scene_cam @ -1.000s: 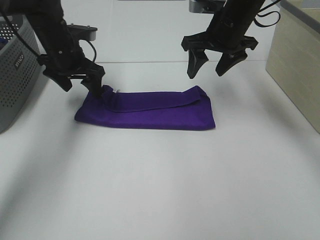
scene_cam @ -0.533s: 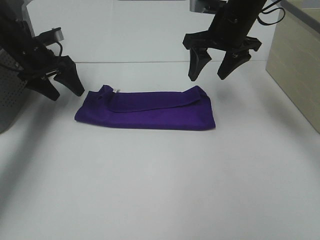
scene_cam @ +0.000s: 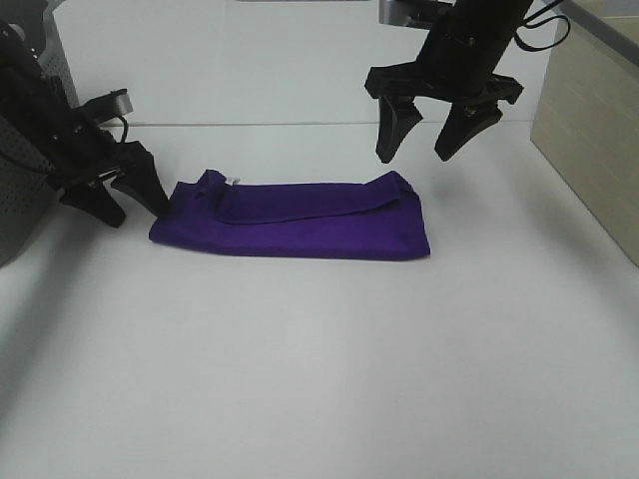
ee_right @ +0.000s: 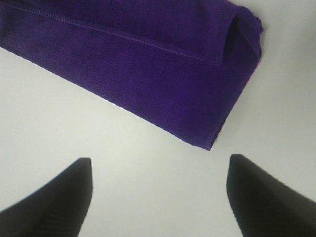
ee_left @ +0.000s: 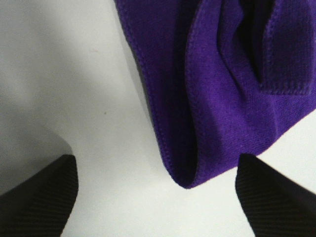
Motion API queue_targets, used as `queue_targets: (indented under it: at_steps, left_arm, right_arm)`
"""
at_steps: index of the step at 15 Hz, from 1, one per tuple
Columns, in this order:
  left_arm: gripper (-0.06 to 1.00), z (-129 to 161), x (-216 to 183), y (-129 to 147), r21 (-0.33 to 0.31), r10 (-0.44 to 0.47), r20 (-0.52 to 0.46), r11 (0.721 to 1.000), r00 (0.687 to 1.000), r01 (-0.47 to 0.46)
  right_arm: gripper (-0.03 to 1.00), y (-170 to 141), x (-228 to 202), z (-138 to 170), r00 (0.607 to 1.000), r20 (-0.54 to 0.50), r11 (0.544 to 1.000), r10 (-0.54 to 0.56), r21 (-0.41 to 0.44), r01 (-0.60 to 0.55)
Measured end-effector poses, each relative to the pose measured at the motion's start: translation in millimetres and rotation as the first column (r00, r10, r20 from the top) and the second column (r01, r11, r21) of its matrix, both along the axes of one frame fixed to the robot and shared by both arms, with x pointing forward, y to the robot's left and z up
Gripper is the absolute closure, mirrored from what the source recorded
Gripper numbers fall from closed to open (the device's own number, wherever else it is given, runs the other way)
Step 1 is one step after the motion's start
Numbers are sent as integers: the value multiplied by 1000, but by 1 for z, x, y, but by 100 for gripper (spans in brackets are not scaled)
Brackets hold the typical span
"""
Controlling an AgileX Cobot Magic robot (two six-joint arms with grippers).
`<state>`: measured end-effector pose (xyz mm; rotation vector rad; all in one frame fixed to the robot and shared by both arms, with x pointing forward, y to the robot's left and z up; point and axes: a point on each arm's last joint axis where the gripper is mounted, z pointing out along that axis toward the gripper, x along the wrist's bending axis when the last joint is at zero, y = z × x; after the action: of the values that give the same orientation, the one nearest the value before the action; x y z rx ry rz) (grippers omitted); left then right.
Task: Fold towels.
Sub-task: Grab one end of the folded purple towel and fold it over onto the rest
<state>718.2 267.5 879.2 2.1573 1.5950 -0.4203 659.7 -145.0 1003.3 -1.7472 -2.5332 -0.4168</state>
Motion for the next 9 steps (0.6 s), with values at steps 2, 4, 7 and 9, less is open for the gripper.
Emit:
queue_targets:
  at_steps: [2, 4, 7, 9]
  left_arm:
    - [15, -3, 1, -1, -14, 5, -5, 1000, 1000, -5]
    - [15, -2, 1, -1, -17, 7, -3, 1000, 1000, -7]
    - [15, -2, 4, -1, -18, 86, -12, 996, 996, -86]
    - [15, -2, 5, -2, -33, 118, -22, 992, 993, -119]
  right_arm:
    - [22, 0, 0, 0, 1000, 0, 1000, 0, 0, 0]
    - [22, 0, 0, 0, 1000, -1, 1000, -4, 0, 4]
    - [22, 0, -1, 0, 1000, -8, 1000, -7, -1, 6]
    - [22, 0, -1, 0, 1000, -12, 1000, -8, 2, 8]
